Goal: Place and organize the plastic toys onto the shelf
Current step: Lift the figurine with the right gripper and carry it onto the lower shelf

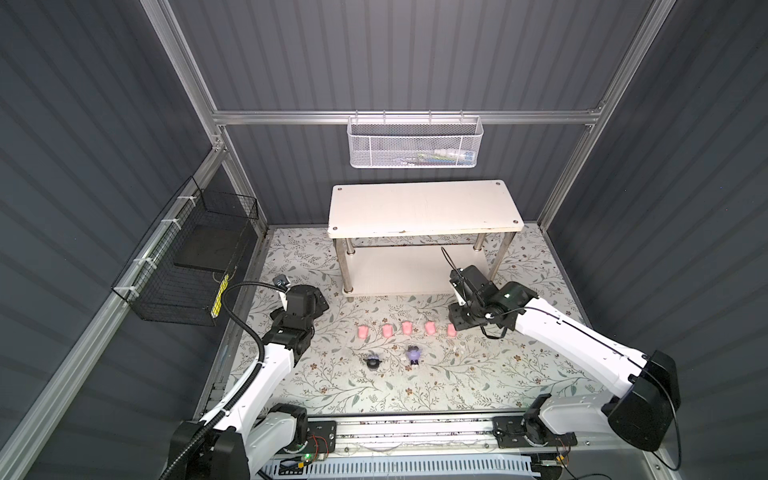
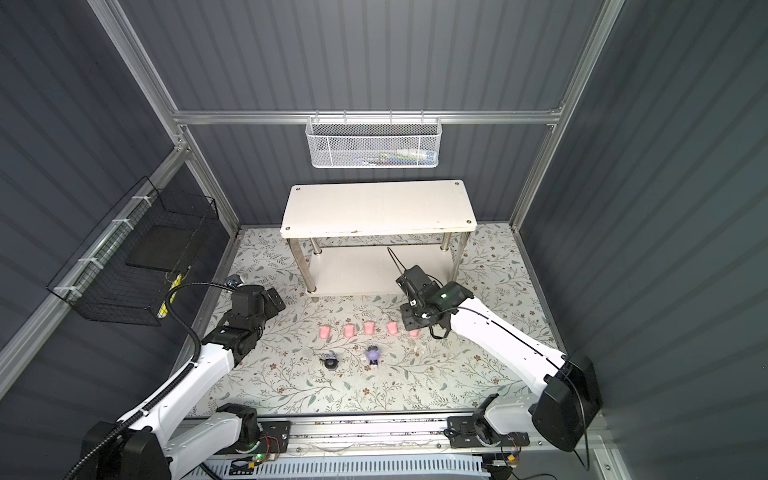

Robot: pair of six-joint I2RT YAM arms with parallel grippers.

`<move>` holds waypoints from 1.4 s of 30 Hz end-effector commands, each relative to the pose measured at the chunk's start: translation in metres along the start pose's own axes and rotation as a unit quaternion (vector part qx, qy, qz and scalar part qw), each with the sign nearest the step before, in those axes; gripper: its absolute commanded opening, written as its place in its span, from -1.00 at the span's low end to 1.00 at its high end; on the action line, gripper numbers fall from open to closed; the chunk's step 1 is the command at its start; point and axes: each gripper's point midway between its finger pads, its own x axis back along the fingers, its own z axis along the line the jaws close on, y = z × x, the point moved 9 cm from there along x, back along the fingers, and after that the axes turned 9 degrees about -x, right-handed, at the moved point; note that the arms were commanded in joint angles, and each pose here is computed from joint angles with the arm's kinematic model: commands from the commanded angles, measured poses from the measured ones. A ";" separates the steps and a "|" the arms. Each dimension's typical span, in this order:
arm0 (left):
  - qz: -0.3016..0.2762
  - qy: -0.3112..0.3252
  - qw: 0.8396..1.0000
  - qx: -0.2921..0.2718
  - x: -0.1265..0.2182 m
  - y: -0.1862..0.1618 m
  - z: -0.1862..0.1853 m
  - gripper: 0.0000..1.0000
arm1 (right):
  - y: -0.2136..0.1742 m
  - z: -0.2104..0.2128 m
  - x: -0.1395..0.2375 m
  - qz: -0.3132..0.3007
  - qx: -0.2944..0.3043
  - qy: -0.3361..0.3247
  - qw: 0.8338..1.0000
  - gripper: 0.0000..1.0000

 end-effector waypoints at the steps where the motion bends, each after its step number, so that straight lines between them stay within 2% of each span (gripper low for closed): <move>1: 0.004 0.005 1.000 -0.002 0.001 -0.005 0.003 0.99 | 0.015 -0.006 -0.006 -0.016 0.015 -0.019 1.000 -0.25; 11: 0.004 0.005 1.000 -0.003 0.003 -0.004 0.003 0.99 | 0.052 -0.021 -0.034 -0.054 0.017 -0.062 0.996 -0.26; 26: 0.008 0.009 1.000 -0.007 0.002 -0.006 0.004 0.99 | 0.084 -0.032 -0.062 -0.097 0.015 -0.090 0.991 -0.26; 42: 0.009 0.013 1.000 -0.009 0.002 -0.007 0.005 0.99 | 0.099 -0.040 -0.088 -0.094 0.006 -0.090 0.992 -0.25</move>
